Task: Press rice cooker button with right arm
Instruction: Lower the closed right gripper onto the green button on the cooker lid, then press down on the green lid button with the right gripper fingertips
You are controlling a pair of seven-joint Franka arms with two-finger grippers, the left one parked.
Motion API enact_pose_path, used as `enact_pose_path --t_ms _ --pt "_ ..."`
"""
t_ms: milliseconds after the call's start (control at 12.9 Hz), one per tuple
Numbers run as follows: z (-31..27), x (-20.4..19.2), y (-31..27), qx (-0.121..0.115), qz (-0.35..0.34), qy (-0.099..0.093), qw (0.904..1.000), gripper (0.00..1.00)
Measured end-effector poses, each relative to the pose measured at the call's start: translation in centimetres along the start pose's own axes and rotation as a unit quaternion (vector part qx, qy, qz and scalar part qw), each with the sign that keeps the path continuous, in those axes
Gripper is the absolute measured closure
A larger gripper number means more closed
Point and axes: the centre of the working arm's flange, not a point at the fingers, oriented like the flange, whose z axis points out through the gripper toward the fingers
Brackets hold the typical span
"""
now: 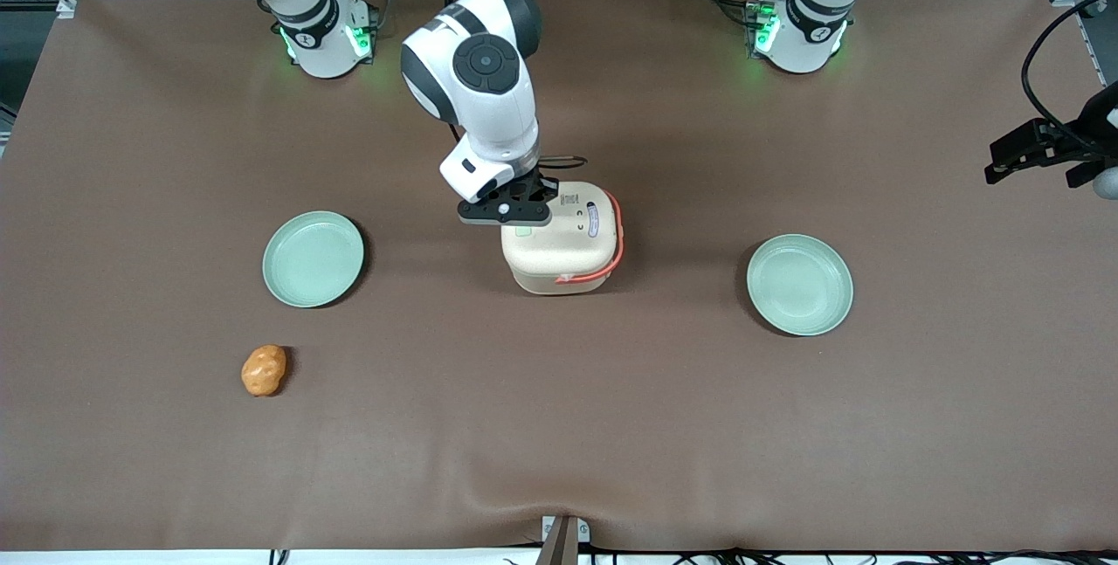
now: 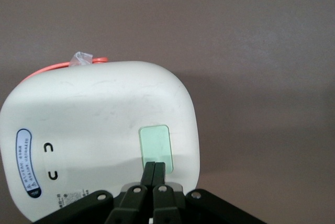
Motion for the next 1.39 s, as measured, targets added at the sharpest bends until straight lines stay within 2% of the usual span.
enact_pose_path --t_ms 1392 --pt "1.7 0.8 0.0 0.004 0.005 0.008 0.9999 0.99"
